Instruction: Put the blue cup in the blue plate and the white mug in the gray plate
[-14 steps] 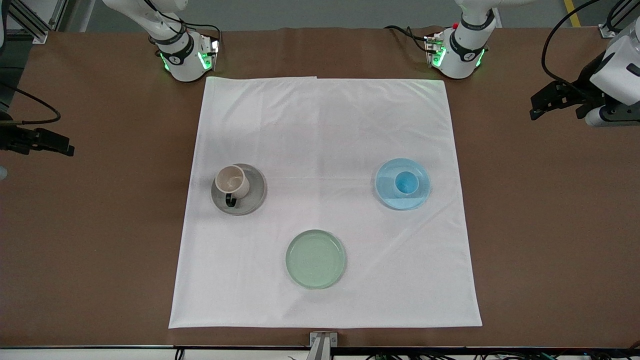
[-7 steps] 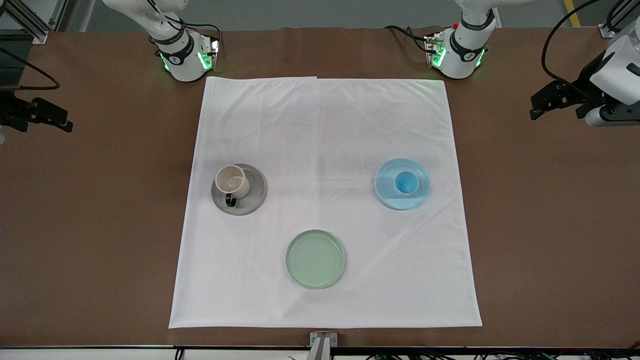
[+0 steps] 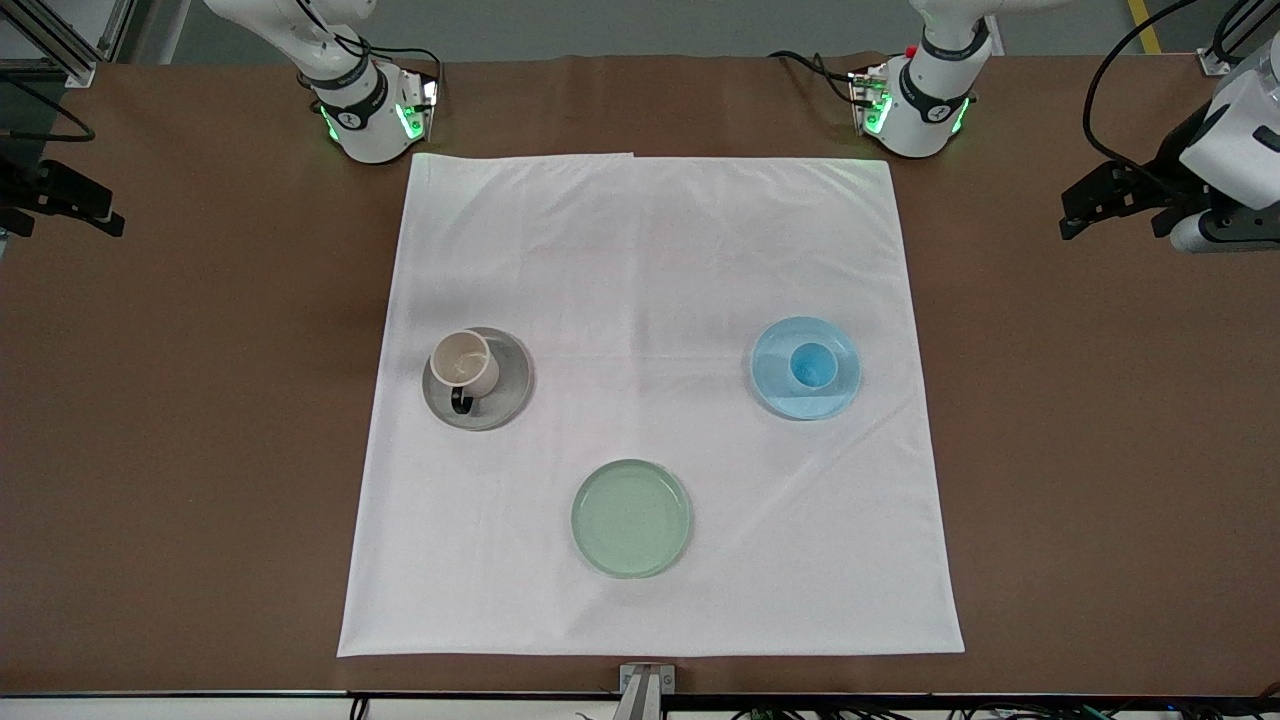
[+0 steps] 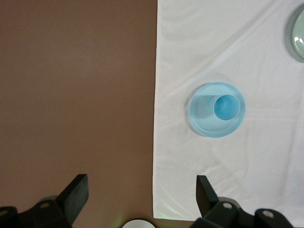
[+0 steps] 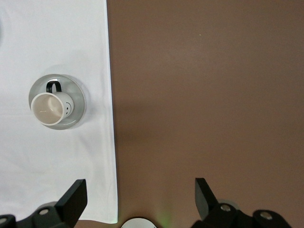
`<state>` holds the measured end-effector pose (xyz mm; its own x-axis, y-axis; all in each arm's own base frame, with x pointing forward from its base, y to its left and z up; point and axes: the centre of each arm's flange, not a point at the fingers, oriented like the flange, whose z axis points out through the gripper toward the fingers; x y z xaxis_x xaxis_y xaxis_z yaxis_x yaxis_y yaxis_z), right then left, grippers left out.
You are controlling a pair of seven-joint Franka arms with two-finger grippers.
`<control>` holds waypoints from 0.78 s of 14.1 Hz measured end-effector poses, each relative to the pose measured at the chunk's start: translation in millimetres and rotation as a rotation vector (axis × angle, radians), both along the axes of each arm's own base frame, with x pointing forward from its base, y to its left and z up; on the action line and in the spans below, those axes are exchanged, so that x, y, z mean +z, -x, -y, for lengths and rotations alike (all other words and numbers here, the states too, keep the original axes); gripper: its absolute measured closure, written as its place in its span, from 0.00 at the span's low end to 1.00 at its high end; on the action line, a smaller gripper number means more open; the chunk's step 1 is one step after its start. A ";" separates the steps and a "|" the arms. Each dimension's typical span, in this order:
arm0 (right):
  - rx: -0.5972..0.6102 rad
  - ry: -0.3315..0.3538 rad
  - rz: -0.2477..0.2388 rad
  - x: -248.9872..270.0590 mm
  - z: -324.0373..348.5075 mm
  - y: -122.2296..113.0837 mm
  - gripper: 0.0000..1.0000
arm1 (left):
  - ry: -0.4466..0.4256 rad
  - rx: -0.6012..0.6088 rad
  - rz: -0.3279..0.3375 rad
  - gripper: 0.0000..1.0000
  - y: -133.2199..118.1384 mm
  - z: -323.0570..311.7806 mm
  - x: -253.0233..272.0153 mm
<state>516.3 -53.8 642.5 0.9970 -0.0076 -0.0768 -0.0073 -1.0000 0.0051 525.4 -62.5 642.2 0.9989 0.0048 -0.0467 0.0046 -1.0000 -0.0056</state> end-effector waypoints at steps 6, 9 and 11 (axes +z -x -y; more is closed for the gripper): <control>0.007 -0.001 0.017 12.5 -3.6 8.9 0.00 | 0.000 0.000 0.002 0.00 -0.2 -1.2 0.8; 0.008 -0.011 0.021 15.4 -5.2 11.0 0.00 | 0.002 -0.015 0.012 0.00 -0.6 -2.4 4.8; 0.009 -0.027 0.028 17.8 -7.2 12.2 0.00 | 0.003 -0.016 0.015 0.00 -0.6 -2.4 6.0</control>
<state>504.0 -46.7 660.3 0.9988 0.0033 -0.0494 0.0022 -0.9998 -0.0221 526.0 -60.1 648.2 0.9994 -0.0116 -0.0319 -0.0117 -0.9999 -0.0031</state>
